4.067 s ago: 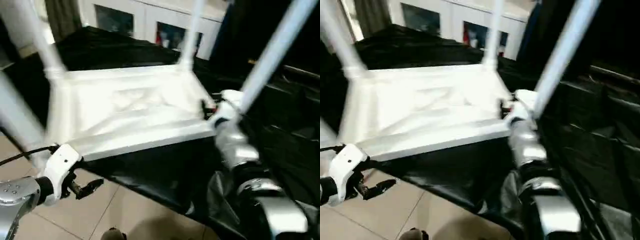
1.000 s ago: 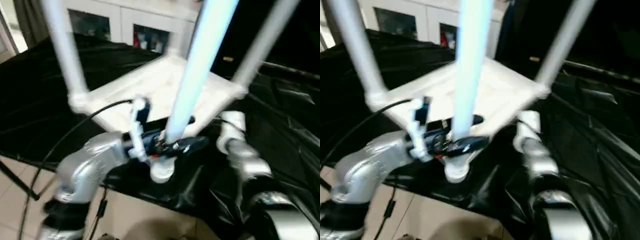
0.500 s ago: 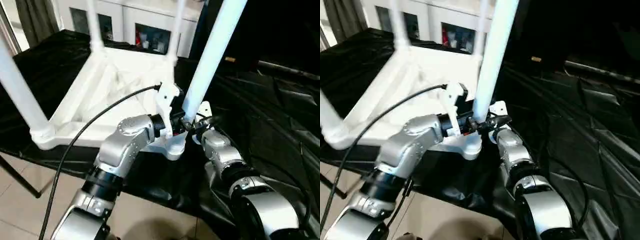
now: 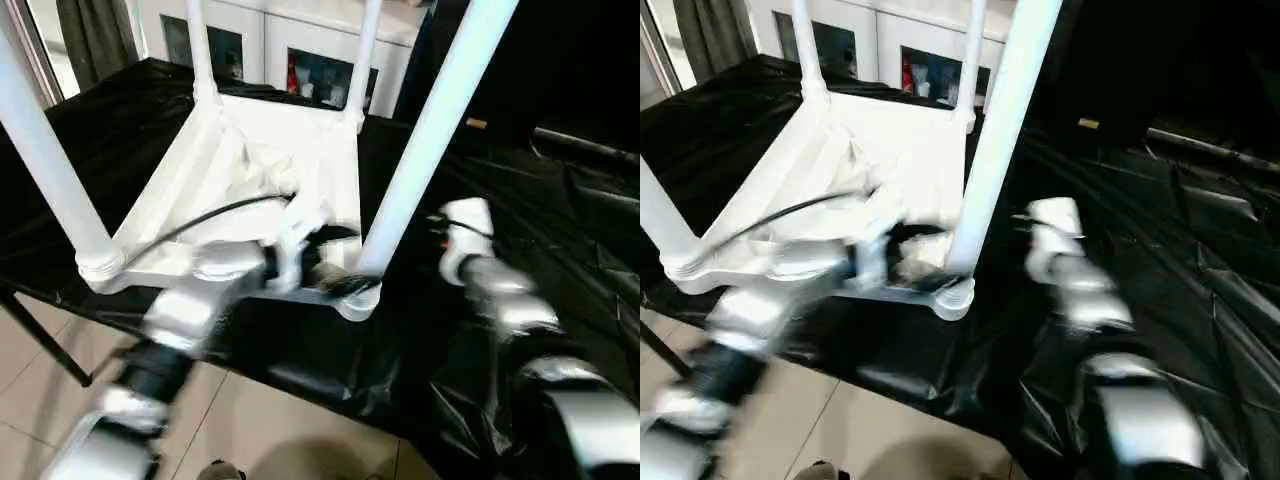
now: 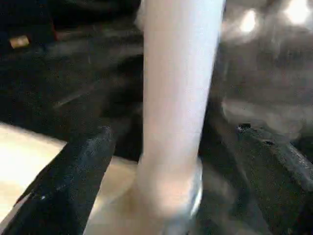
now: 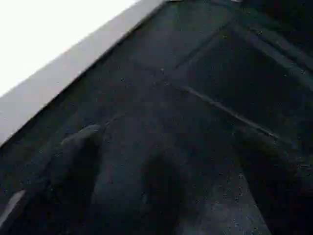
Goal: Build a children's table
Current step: Rotate table base, then rotate leg to tighten
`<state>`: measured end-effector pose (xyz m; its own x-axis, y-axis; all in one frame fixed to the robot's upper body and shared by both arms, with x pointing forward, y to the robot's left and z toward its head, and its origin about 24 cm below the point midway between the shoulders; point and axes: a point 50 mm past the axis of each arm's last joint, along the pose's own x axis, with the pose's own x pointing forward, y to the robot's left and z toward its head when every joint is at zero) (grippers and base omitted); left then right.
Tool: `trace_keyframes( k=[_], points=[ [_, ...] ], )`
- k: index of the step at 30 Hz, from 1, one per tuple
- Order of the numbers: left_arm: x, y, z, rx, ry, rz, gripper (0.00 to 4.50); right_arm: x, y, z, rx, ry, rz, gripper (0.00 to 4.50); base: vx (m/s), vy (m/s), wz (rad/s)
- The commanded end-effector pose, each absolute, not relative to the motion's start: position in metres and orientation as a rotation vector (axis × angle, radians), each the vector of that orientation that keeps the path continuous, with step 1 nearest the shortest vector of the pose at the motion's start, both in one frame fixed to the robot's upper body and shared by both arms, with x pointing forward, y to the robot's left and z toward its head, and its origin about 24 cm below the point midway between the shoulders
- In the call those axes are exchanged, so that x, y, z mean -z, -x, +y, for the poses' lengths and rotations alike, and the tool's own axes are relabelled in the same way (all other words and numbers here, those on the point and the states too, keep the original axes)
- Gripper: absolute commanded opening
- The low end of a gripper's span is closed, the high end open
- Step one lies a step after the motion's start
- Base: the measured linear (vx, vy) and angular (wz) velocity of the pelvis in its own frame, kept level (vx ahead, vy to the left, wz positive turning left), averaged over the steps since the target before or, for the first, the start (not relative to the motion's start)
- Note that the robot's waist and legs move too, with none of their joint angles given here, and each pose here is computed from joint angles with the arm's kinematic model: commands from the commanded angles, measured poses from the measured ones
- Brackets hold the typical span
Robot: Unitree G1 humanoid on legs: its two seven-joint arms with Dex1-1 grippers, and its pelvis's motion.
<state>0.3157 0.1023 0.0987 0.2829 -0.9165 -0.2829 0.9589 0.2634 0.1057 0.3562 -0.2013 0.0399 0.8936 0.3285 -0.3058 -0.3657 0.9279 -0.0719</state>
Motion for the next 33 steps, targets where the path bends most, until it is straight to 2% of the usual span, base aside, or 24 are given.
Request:
trace_keyframes(
  k=[1,2,4,5,9,12,13,16,22,25,27,30,33],
  points=[
    [-0.095,-0.318,0.103,1.353,-0.403,0.222,4.5,-0.052,-0.35,-0.208,-0.512,0.208,0.272,4.43,0.0,0.0,0.0],
    [-0.095,-0.319,0.105,1.356,-0.423,0.23,4.32,-0.053,-0.347,-0.21,-0.545,0.224,0.274,4.48,0.0,0.0,0.0],
    [-0.094,-0.322,0.106,1.346,-0.45,0.233,4.32,-0.057,-0.342,-0.212,-0.601,0.241,0.274,4.48,0.0,0.0,0.0],
    [-0.093,-0.325,0.107,1.349,-0.479,0.246,4.03,-0.06,-0.337,-0.215,-0.655,0.26,0.283,4.5,0.0,0.0,0.0],
    [-0.088,-0.333,0.108,1.364,-0.556,0.288,3.71,-0.072,-0.31,-0.221,-0.866,0.315,0.332,4.5,0.0,0.0,0.0],
    [-0.082,-0.338,0.11,1.363,-0.583,0.331,3.44,-0.08,-0.294,-0.219,-0.983,0.303,0.372,4.5,0.0,0.0,0.0],
    [-0.082,-0.338,0.11,1.363,-0.583,0.331,3.37,-0.08,-0.294,-0.219,-0.983,0.303,0.372,4.5,0.0,0.0,0.0],
    [-0.077,-0.344,0.115,1.345,-0.587,0.372,3.04,-0.089,-0.274,-0.214,-1.108,0.299,0.441,4.5,0.0,0.0,0.0],
    [-0.074,-0.347,0.12,1.336,-0.589,0.403,2.6,-0.089,-0.266,-0.211,-1.145,0.305,0.484,4.5,0.0,0.0,0.0],
    [-0.074,-0.348,0.123,1.332,-0.588,0.416,2.55,-0.089,-0.265,-0.21,-1.151,0.307,0.497,4.5,0.0,0.0,0.0],
    [-0.073,-0.349,0.125,1.33,-0.587,0.423,2.22,-0.09,-0.263,-0.209,-1.156,0.308,0.512,4.5,0.0,0.0,0.0],
    [-0.073,-0.35,0.127,1.332,-0.579,0.43,2.12,-0.091,-0.261,-0.208,-1.162,0.305,0.529,4.5,0.0,0.0,0.0],
    [-0.073,-0.351,0.127,1.33,-0.577,0.43,1.74,-0.091,-0.26,-0.208,-1.162,0.305,0.534,4.5,0.0,0.0,0.0]
  ],
)
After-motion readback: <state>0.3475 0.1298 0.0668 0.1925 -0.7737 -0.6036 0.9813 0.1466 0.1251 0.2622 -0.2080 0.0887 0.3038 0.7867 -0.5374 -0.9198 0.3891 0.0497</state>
